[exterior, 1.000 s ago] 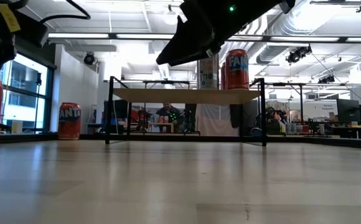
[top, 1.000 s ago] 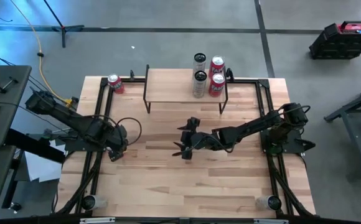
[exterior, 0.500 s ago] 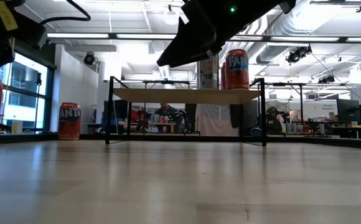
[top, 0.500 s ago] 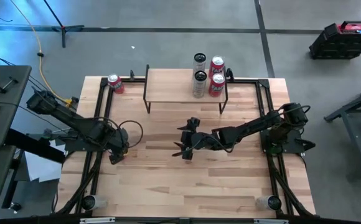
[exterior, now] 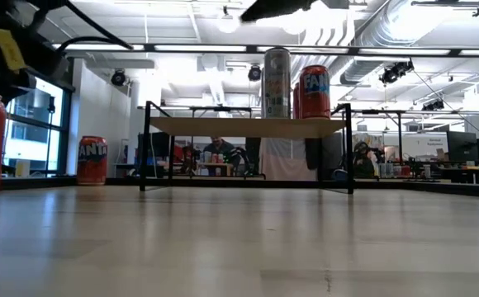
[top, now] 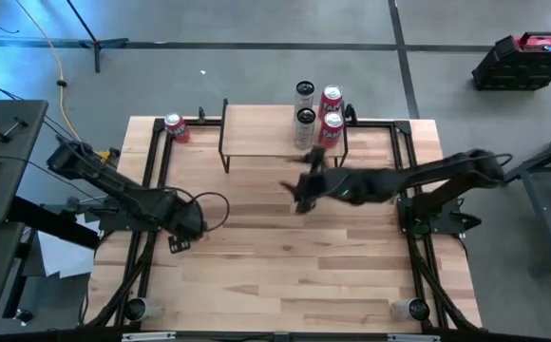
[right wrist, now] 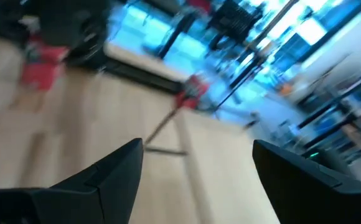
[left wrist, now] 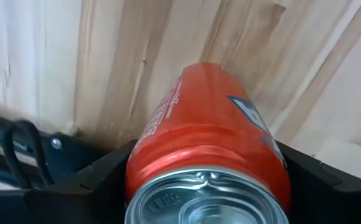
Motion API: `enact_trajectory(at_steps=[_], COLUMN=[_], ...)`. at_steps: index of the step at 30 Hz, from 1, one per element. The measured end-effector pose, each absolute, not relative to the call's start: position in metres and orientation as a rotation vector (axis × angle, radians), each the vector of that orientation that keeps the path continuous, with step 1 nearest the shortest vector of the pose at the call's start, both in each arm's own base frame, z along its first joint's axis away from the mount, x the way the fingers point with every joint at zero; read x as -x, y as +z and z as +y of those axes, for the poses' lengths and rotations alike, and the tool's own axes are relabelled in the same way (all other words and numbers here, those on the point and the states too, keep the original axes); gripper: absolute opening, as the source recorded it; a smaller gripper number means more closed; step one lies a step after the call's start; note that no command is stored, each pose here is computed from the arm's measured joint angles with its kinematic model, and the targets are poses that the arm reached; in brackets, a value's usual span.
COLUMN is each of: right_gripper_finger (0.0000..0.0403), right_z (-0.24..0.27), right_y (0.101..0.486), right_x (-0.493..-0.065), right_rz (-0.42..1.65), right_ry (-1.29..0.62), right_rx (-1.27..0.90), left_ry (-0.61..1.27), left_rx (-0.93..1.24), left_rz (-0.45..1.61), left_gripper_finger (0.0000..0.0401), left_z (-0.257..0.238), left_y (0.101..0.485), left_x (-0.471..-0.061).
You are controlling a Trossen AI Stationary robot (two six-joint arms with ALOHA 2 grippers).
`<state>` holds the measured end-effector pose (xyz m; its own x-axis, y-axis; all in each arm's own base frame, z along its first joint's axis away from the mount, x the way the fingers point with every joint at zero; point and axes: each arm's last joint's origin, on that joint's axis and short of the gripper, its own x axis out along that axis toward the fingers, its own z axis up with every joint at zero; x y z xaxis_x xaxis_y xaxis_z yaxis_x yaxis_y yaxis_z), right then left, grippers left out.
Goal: Place canned beverage on shelf
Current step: Put the bottom red soda can on the shelf
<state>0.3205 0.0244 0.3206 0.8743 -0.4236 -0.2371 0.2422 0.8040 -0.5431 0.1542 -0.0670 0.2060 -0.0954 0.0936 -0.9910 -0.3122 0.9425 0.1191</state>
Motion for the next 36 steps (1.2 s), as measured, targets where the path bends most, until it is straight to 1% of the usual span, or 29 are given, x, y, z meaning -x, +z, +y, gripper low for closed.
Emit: enact_trajectory(at_steps=[3, 7, 12, 16, 19, 22, 26, 29, 33, 36], right_gripper_finger=[0.0287, 0.0287, 0.0287, 0.0287, 0.0287, 0.0287, 0.0287, 0.0287, 0.0287, 0.0287], right_z=[0.007, -0.012, -0.017, -0.016, -0.016, -0.016, -0.017, -0.018, -0.015, -0.013], right_y=[0.345, 0.367, 0.392, 0.404, 0.409, 0.409, 0.406, 0.405, 0.407, 0.411], right_x=[-0.302, -0.286, -0.271, -0.263, -0.262, -0.263, -0.264, -0.264, -0.262, -0.256], right_rz=[0.298, 0.192, 0.018, -0.088, -0.149, -0.157, -0.121, -0.123, -0.13, -0.128], right_ry=[-0.4, -0.362, -0.308, -0.293, -0.299, -0.313, -0.367, -0.372, -0.366, -0.399], right_rx=[0.528, 0.51, 0.478, 0.362, 0.327, 0.314, 0.251, 0.212, 0.215, 0.257], left_ry=[0.329, 0.295, 0.191, 0.148, 0.123, 0.104, 0.162, 0.205, 0.261, 0.31], left_rx=[0.16, 0.192, 0.17, 0.094, 0.032, -0.032, -0.166, -0.219, -0.235, -0.225], left_rz=[1.623, 1.628, 1.634, 1.615, 1.509, 1.383, 1.242, 1.1, 0.97, 0.982], left_gripper_finger=[0.0283, 0.0283, 0.0283, 0.0283, 0.0283, 0.0283, 0.0283, 0.0283, 0.0283, 0.0283], left_z=[-0.06, -0.049, -0.043, -0.041, -0.04, -0.035, -0.019, -0.003, 0.021, 0.042], left_y=[0.208, 0.219, 0.258, 0.294, 0.321, 0.347, 0.367, 0.374, 0.374, 0.372], left_x=[-0.154, -0.157, -0.159, -0.157, -0.16, -0.163, -0.174, -0.191, -0.221, -0.243])
